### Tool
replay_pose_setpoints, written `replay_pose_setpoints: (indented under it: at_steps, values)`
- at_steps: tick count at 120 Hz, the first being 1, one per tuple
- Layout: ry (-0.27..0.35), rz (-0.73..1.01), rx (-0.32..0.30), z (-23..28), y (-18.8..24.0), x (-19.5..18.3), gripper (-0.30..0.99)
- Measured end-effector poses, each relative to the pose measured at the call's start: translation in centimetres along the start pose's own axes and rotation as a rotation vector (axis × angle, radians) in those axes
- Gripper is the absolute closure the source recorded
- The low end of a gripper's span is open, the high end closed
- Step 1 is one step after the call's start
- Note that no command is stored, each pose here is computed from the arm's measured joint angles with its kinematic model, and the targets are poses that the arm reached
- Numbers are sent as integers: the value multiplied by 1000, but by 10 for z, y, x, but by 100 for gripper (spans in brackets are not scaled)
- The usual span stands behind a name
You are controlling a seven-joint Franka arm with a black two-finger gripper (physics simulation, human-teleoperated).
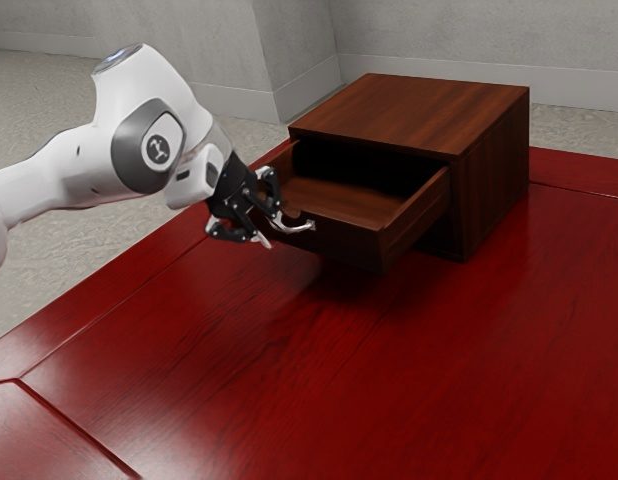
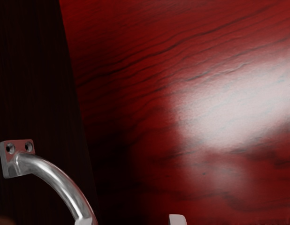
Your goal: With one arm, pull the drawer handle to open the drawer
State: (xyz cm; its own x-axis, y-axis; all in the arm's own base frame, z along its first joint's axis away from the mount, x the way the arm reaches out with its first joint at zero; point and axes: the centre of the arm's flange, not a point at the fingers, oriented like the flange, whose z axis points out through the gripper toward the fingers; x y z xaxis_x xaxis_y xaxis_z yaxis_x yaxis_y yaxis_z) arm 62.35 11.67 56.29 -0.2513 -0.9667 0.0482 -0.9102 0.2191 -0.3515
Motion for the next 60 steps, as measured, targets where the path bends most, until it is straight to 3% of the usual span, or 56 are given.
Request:
replay_pose_setpoints:
  at_steps: [12, 19, 33, 47, 60]
  values:
    - [-3, -1, -6, -1, 1, 0, 51]
    - [-10, 1, 4, -13, 2, 2, 57]
    - [-26, 93, 37, -75, -10, 60, 51]
    - [-72, 87, -107, -123, -12, 117, 33]
    - [-81, 1, -248, -127, -2, 161, 20]
